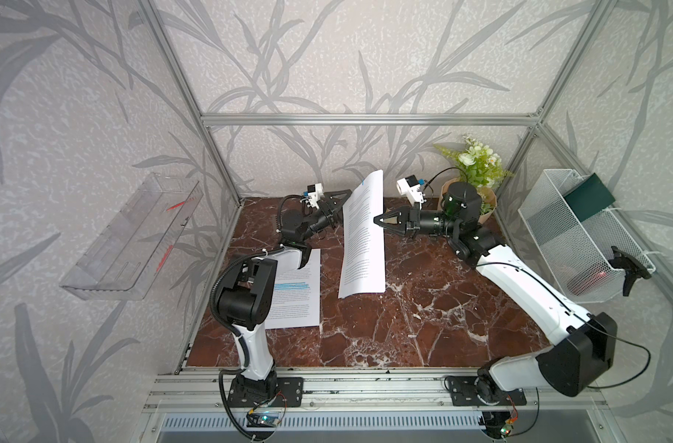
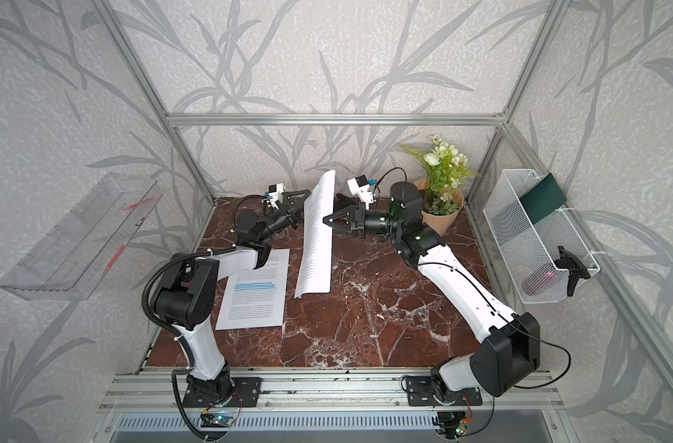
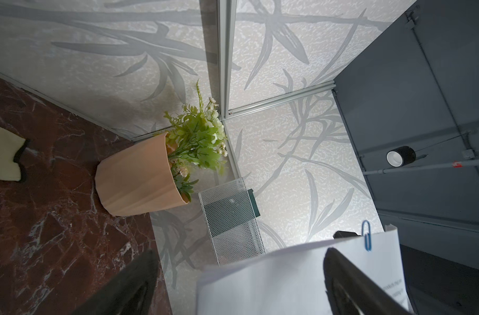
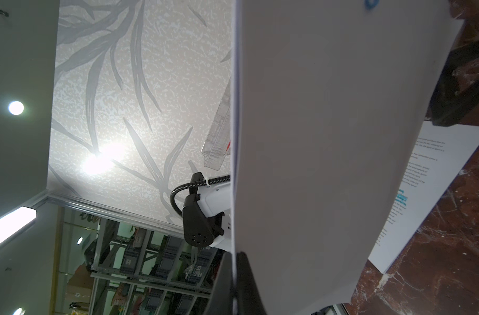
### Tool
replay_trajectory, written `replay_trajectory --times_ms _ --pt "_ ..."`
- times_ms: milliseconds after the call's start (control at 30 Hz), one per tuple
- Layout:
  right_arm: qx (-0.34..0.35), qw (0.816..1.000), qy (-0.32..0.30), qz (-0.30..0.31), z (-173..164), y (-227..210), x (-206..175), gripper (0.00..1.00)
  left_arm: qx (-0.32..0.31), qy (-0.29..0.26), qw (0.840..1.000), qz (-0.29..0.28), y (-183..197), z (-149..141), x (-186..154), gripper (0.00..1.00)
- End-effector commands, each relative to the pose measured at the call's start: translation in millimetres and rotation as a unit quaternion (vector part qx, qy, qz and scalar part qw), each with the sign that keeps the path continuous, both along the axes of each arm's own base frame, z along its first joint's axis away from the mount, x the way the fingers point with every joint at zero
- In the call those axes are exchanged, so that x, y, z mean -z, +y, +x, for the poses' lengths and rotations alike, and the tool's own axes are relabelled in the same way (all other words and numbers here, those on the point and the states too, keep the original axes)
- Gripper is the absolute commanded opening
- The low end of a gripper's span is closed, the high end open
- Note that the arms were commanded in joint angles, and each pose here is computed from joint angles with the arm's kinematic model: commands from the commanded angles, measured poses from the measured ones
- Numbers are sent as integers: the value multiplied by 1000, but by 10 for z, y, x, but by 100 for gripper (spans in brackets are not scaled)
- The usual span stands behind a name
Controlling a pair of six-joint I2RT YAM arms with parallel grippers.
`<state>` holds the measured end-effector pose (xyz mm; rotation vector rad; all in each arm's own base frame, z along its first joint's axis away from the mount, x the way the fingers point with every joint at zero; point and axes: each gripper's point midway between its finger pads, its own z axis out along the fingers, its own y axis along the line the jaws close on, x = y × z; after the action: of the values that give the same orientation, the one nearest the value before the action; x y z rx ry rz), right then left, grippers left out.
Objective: Unclip the paperclips from the documents
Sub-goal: Pick up the document from the center of the board.
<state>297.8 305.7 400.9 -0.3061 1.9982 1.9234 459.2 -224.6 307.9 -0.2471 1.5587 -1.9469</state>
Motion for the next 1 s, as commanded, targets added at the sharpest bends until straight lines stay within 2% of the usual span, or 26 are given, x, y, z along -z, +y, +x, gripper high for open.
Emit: replay_trajectory --times_ms 0,67,200,233,300,400,633,967 --pt "-6 999 -7 49 82 -64 -193 0 21 -67 997 -27 37 -233 -450 95" --pt "-15 999 -9 48 105 -68 -196 0 24 -79 996 -26 30 -269 -526 94" --pt "-18 999 -15 26 149 -93 -184 0 33 -91 995 -24 15 -340 -613 87" --pt "-17 999 -13 27 172 -113 -187 0 34 -93 995 -23 14 -356 -616 83" --pt "-10 1000 -9 28 224 -168 -170 0 31 -96 995 -21 29 -375 -628 67" --pt "-1 1000 -7 22 261 -244 -138 0 25 -97 995 -21 47 -371 -613 53" --pt "9 1000 -6 -4 288 -394 -55 0 17 -98 995 -2 66 -431 -631 52" --pt "19 1000 -8 -15 324 -499 -30 0 49 -77 995 38 -19 -503 -504 55"
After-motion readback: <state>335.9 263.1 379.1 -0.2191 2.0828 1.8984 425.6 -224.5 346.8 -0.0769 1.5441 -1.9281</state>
